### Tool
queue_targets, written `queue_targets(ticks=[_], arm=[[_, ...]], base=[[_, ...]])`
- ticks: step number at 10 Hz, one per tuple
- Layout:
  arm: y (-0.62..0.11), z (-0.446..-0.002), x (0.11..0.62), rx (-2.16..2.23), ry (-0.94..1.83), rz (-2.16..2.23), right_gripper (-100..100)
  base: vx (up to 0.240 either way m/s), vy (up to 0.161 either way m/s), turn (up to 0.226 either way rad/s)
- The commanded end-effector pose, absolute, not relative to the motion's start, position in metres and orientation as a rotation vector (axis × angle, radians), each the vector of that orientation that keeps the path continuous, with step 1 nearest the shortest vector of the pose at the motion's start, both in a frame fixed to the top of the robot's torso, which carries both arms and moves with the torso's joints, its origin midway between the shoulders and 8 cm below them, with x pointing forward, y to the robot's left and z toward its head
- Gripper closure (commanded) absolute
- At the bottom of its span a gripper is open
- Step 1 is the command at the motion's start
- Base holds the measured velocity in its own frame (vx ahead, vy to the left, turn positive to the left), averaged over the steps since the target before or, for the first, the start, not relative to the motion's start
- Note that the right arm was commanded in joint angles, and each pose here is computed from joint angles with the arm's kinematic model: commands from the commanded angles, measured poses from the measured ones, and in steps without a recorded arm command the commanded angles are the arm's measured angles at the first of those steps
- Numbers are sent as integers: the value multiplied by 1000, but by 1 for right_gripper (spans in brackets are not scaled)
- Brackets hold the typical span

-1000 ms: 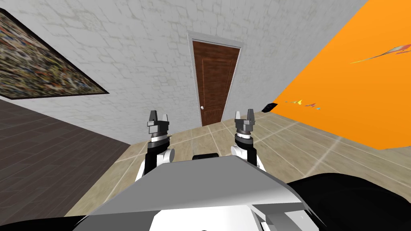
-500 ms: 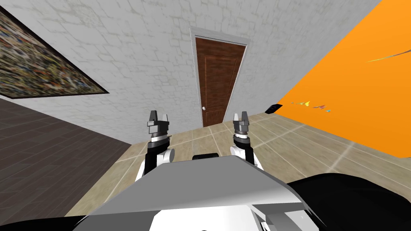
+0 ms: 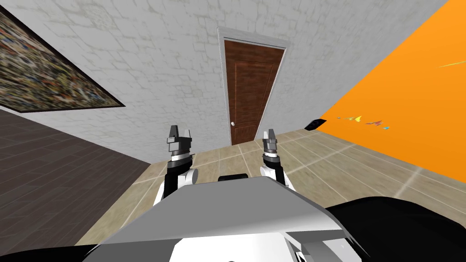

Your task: Pull the door open

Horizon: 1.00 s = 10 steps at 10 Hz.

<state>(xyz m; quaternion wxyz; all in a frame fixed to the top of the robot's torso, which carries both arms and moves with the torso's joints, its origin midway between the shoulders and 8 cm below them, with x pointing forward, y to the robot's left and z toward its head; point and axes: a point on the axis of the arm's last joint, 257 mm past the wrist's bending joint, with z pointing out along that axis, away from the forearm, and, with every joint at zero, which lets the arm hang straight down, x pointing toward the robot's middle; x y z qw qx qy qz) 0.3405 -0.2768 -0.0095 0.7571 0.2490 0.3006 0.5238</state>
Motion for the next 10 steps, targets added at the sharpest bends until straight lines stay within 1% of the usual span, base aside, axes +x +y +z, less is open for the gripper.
queue_targets(ticks=[1,10], arm=[[-280,-20,345,541,683,1105,-100],[-287,-91,368,521,850,892,-100]], base=[[96,20,52],[100,22,53]])
